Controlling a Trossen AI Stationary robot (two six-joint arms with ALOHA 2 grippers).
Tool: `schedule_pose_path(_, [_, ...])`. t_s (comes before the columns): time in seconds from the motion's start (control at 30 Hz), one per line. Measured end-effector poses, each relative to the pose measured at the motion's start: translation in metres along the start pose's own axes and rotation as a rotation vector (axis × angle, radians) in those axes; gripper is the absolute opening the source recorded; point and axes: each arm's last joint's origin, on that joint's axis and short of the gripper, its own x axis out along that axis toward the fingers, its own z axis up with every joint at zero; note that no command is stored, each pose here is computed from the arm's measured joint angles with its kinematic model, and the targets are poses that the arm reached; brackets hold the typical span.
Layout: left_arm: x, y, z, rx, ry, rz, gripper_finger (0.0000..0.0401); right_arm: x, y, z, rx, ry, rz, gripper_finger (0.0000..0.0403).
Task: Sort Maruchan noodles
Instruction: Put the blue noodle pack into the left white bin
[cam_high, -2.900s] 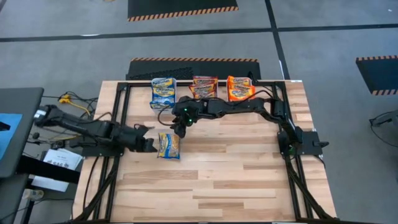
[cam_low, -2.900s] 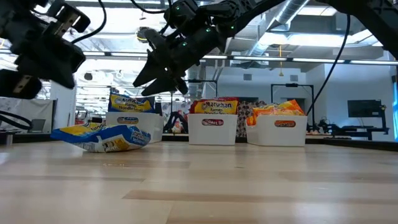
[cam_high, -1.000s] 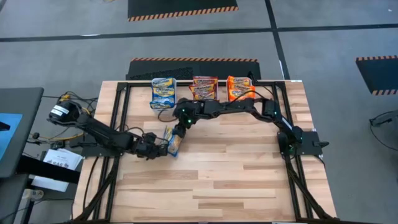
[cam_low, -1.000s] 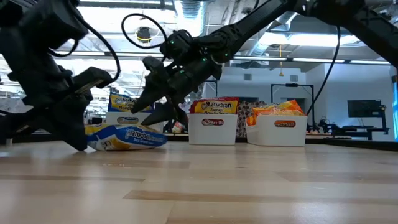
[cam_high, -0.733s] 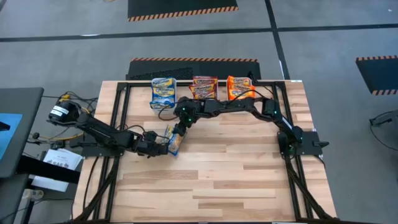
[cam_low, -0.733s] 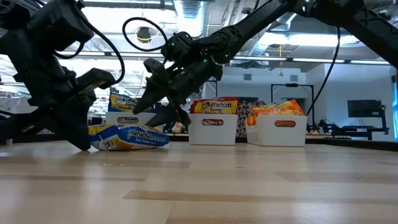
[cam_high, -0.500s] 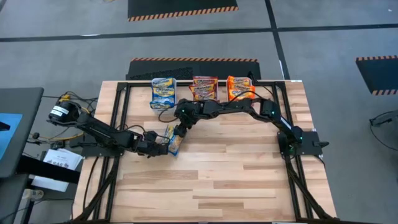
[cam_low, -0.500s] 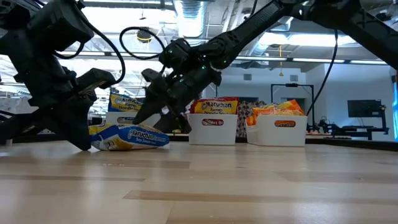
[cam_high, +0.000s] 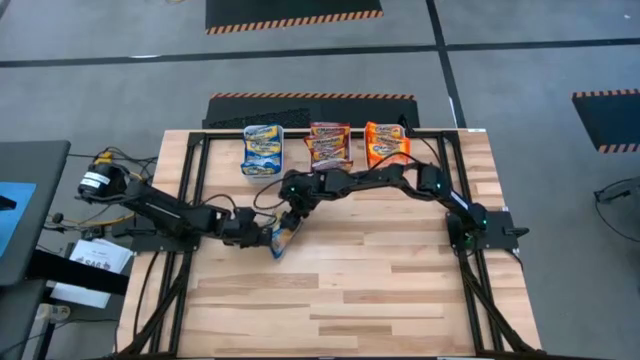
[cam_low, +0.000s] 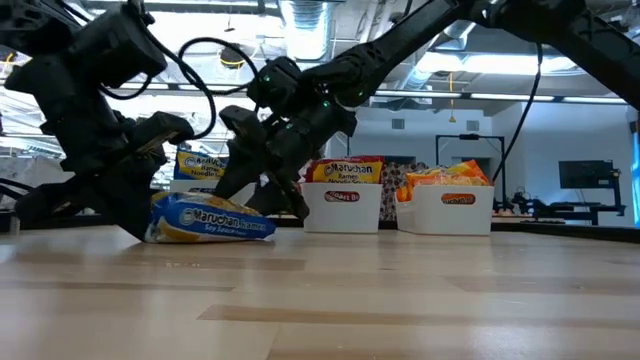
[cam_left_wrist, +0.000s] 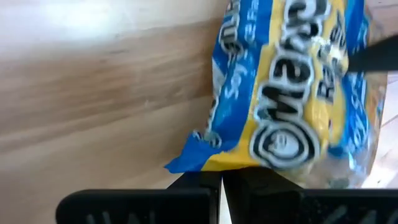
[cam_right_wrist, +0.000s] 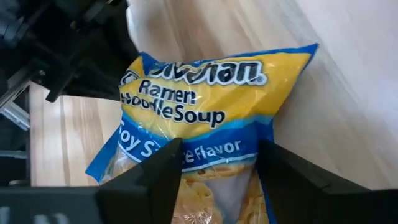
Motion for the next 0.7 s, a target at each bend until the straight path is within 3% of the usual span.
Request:
schedule_pose_path(0.47, [0.0, -0.004, 0.008, 0.084, -0.004, -0.052, 0.0, 0.001, 0.007, -0.004, 0.021, 0.0, -0.033, 0.0026])
schedule_pose_path(0.7, [-0.024, -0.016, 0.014, 0.141, -0.028, -0.179, 0.0, 0.001, 0.002, -0.002, 0.054, 0.0, -0.032, 0.0007])
